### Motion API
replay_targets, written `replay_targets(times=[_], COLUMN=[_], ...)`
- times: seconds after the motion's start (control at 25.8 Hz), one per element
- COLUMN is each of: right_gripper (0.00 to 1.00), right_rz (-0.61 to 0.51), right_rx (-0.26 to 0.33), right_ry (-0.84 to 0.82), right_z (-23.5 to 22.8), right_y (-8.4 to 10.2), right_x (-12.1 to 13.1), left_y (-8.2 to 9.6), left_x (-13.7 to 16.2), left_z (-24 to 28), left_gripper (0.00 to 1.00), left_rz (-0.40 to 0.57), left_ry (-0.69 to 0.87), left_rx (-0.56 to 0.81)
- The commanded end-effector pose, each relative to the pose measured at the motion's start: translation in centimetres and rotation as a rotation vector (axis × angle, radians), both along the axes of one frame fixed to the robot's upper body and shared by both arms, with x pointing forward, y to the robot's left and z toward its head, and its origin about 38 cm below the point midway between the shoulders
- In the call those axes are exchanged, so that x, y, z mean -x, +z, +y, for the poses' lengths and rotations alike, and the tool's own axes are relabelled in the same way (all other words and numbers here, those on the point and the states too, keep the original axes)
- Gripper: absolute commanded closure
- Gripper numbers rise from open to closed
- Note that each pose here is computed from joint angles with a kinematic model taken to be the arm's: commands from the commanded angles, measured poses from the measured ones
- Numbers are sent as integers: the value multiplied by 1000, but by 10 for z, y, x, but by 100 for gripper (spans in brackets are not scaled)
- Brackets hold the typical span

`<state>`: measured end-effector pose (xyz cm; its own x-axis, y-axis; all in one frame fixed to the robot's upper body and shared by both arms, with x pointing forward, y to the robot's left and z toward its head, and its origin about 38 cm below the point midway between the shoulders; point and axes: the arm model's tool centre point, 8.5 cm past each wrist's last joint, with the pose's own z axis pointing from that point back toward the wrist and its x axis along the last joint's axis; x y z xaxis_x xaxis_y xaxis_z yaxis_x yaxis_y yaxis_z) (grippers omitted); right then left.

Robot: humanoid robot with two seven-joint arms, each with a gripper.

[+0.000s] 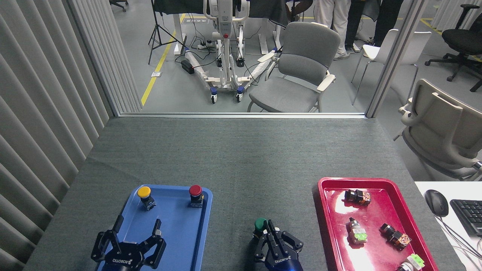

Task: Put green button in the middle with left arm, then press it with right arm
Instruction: 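Press down on the green button with the right gripper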

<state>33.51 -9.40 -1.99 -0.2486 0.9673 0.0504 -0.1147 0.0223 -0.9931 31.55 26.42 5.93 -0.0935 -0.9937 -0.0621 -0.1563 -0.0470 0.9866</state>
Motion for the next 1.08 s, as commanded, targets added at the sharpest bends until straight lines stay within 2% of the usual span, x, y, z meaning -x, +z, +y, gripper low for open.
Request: replay_targets(times=[0.0, 0.31, 0.58, 1.05], right_gripper=[83, 83, 83, 83], right_rz=[4, 30, 26, -68], right_rx=[0, 12, 18, -11], right_ry=[7, 21, 15, -42], right_z=[3, 6, 3, 4], right_y=[-2, -10, -11, 15], right_x=[1, 6, 6, -4], left_y=[1, -1, -1, 1], left_x=[-1, -1, -1, -1], left_z=[-1, -4, -4, -3], left_gripper=[0, 0, 0, 0], left_rz=[-3, 3, 7, 1], left_ry=[-10, -38, -40, -38], left_rx=[2, 20, 20, 51])
